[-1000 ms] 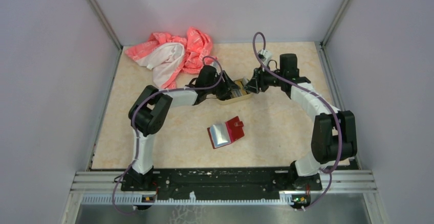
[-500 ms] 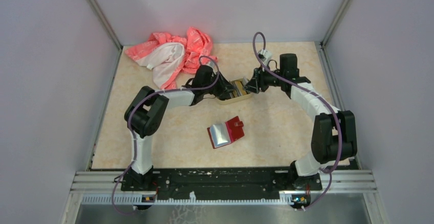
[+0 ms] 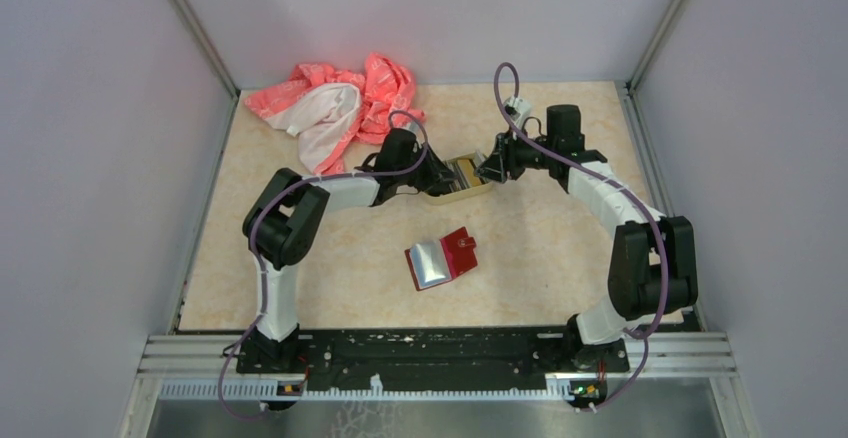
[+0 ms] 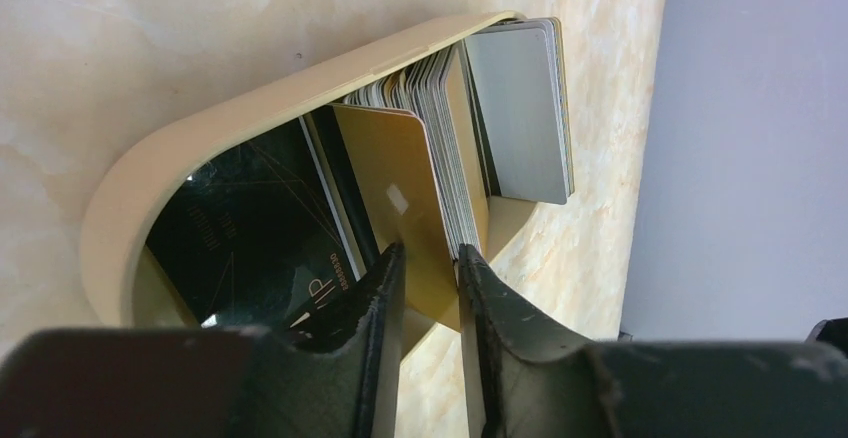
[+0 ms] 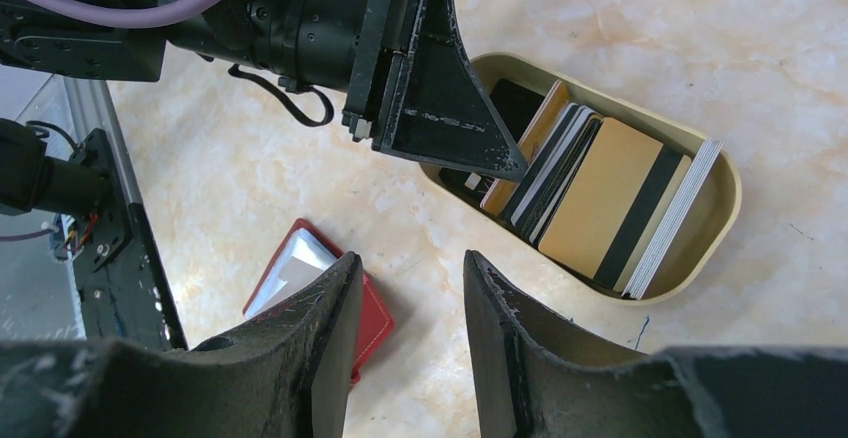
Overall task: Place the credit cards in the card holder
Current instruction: Pick up the credit card from the storage box, then place the credit card in the storage box.
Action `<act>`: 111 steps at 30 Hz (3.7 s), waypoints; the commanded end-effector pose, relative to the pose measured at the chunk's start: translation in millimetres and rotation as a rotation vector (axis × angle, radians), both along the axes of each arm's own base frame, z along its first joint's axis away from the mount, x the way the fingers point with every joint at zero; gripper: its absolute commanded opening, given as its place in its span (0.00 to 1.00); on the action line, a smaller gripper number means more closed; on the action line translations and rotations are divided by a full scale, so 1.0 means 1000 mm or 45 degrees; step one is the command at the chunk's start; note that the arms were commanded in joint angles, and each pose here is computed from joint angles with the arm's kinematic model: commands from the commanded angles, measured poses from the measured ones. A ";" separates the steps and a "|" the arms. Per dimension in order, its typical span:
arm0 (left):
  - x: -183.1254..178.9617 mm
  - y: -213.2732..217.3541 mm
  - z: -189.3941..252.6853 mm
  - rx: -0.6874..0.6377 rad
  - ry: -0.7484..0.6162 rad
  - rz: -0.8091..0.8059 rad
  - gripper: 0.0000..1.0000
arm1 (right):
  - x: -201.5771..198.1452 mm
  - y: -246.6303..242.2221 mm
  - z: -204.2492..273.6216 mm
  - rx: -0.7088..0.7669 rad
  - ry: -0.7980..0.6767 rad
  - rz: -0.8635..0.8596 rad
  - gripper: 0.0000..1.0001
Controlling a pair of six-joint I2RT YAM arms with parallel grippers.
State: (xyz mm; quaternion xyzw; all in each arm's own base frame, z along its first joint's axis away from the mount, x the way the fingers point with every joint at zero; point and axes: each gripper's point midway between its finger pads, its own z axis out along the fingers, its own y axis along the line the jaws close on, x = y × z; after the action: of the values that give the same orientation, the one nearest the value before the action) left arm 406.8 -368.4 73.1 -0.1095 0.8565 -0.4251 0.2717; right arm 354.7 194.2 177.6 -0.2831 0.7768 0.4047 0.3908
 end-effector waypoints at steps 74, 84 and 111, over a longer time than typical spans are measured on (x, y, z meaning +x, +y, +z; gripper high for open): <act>-0.026 0.040 0.060 -0.264 -0.802 -0.409 0.00 | 0.066 0.082 -0.011 0.380 0.049 0.203 0.38; -0.008 0.048 0.053 -0.295 -0.793 -0.380 0.00 | 0.078 0.085 -0.024 0.337 0.097 0.212 0.50; 0.020 0.066 0.039 -0.295 -0.728 -0.333 0.33 | 0.099 0.079 -0.028 0.287 -0.010 0.245 0.00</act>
State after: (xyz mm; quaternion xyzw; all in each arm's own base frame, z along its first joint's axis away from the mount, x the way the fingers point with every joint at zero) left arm 420.1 -305.5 102.6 0.0850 0.7083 -0.5629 0.4173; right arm 437.7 277.4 130.3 -0.2782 0.7215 0.5343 0.3415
